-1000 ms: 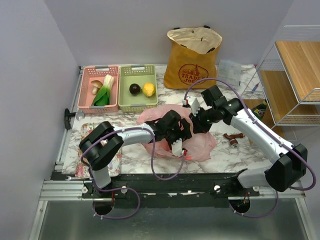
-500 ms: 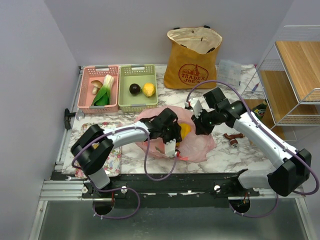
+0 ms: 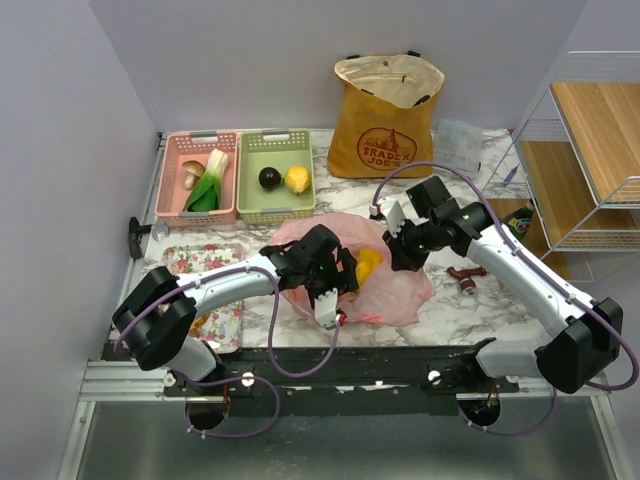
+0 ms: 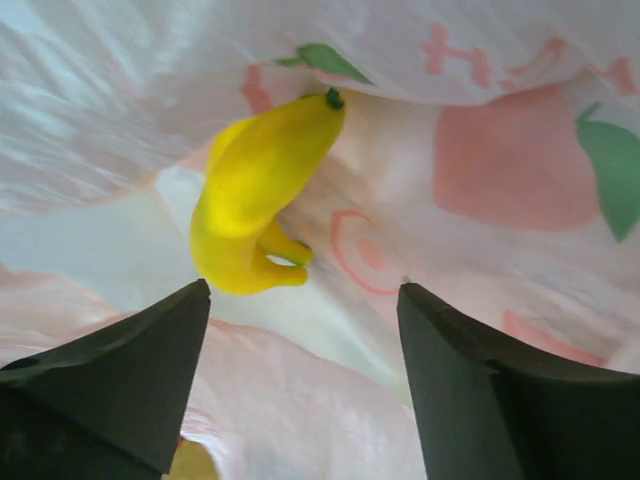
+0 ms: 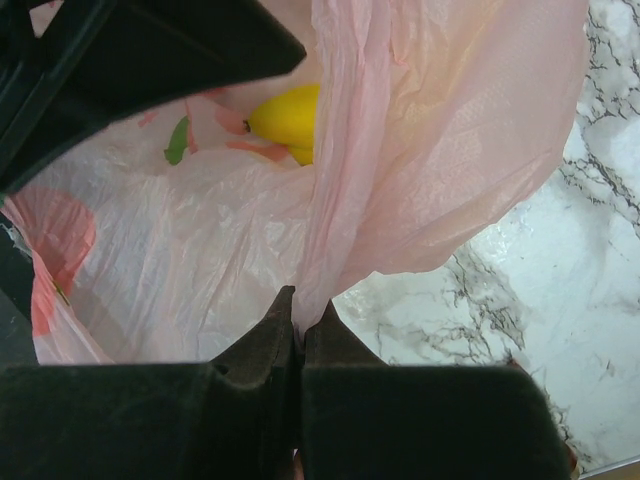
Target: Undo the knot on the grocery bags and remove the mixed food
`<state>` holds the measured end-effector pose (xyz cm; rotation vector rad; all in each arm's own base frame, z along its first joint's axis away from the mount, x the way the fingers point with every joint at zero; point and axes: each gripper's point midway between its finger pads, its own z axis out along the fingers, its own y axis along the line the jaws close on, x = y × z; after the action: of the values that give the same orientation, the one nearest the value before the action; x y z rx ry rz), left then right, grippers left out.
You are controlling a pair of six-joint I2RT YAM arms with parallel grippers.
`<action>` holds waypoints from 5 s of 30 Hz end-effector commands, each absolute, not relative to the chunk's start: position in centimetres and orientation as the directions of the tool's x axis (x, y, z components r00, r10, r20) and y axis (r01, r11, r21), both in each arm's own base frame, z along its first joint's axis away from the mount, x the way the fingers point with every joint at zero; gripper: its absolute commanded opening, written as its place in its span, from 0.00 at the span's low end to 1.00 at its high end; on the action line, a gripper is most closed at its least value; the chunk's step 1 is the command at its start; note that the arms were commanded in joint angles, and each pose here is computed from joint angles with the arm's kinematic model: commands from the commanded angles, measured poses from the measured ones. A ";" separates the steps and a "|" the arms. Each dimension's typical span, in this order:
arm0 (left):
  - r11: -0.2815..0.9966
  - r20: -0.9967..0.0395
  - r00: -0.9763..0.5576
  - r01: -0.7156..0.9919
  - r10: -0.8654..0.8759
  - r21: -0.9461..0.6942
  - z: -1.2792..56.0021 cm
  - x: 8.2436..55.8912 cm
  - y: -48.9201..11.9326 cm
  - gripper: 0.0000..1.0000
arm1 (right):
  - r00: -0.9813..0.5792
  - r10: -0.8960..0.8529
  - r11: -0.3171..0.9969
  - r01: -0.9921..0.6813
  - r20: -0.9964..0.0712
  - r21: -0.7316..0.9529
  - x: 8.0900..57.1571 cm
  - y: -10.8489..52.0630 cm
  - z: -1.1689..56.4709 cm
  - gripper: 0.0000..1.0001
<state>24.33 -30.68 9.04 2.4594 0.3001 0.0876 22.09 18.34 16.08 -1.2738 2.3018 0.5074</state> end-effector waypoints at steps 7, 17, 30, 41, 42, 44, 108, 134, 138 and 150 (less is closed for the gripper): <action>-0.670 0.096 0.985 0.027 0.146 0.741 10.2 25.9 -37.1 0.89 | -0.469 -0.689 0.512 -0.855 -0.552 0.087 22.5 18.2 16.2 0.01; -0.691 0.135 0.990 -0.068 0.042 0.720 9.9 26.0 -39.9 0.89 | -0.470 -0.686 0.513 -0.854 -0.555 0.088 22.4 18.2 16.2 0.01; -0.863 0.021 0.992 0.098 0.125 0.496 5.4 26.6 -35.3 0.52 | -0.475 -0.693 0.517 -0.852 -0.543 0.085 21.8 17.7 16.1 0.01; -0.685 -0.371 0.916 0.367 0.150 0.630 16.6 19.1 -33.8 0.26 | -0.504 -0.666 0.558 -0.826 -0.551 0.082 22.2 17.6 15.7 0.01; -0.668 -0.409 0.900 0.399 0.152 0.629 17.6 18.6 -33.8 0.25 | -0.504 -0.664 0.558 -0.826 -0.553 0.084 22.3 17.7 15.8 0.01; -0.628 -0.460 0.877 0.438 0.140 0.644 19.8 17.6 -33.8 0.25 | -0.506 -0.660 0.560 -0.824 -0.556 0.084 22.5 17.9 15.8 0.01; 0.913 -0.629 -0.663 0.327 0.406 0.245 15.9 54.4 -5.8 0.87 | -0.551 -0.582 0.787 -0.568 -0.599 -0.242 30.2 11.6 19.7 0.01; 0.676 -0.871 -0.271 0.732 0.410 0.090 27.7 41.8 -17.2 0.98 | -0.665 -0.693 0.698 -0.519 -0.280 -0.494 31.2 1.0 16.9 0.32; 0.615 -0.895 -0.256 0.788 0.365 0.026 28.1 38.9 -18.6 0.98 | -0.569 -0.713 0.699 -0.628 -0.410 -0.343 30.4 4.9 21.3 0.79; 0.332 -0.960 -0.164 0.940 0.227 -0.082 32.0 32.5 -28.1 0.98 | -0.547 -0.549 0.769 -0.627 -0.632 -0.126 36.2 11.8 23.6 0.74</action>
<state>33.78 -23.60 28.79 1.0149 1.7520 -0.7736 34.16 10.31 27.68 -0.9225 2.1744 0.0577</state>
